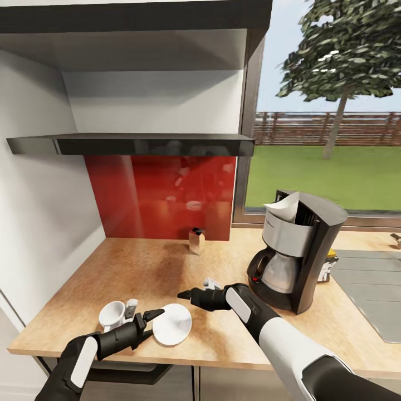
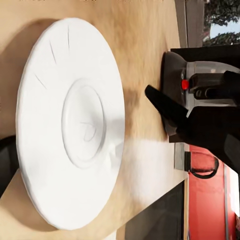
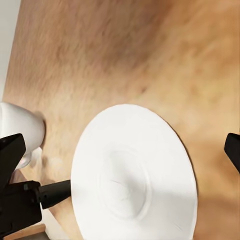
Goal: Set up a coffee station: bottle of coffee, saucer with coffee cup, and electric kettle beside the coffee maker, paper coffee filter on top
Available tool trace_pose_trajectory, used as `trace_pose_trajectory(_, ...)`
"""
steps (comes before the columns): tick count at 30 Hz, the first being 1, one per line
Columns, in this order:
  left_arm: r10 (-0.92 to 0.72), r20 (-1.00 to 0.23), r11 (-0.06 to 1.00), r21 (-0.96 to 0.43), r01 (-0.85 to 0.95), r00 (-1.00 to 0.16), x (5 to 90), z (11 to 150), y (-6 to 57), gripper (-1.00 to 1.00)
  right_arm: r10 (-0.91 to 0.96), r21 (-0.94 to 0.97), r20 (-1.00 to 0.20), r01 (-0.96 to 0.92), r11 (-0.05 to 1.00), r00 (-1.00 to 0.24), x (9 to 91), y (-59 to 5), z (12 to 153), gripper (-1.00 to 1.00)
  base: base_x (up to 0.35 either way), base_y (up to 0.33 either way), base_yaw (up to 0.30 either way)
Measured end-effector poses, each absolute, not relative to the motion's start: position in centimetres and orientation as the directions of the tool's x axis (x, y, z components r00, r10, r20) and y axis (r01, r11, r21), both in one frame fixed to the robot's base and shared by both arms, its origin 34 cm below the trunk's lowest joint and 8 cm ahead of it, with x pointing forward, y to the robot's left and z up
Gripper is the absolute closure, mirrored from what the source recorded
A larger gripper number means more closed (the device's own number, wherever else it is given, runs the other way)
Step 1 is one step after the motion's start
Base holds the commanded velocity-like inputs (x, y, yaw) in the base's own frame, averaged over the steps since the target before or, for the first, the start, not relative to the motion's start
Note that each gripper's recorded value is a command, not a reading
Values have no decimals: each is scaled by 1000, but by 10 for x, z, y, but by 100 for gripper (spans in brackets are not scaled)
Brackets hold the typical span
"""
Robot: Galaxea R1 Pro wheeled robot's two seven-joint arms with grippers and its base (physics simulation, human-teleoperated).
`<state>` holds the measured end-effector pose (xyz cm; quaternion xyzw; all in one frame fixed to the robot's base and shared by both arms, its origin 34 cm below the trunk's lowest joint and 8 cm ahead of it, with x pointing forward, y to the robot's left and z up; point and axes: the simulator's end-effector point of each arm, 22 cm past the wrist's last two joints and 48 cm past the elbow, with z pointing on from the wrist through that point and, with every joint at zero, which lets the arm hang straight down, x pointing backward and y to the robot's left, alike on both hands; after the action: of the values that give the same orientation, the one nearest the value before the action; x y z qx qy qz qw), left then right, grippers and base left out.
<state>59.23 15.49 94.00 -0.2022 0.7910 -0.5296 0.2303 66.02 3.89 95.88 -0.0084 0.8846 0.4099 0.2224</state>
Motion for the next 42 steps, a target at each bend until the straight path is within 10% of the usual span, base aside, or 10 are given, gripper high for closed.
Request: trace_pose_trajectory(42,-537,-115,403,-905,-134,-835,573,908,157,-100,168,708,-294,-96,700,-941,633,22,911,-100,0,20,0)
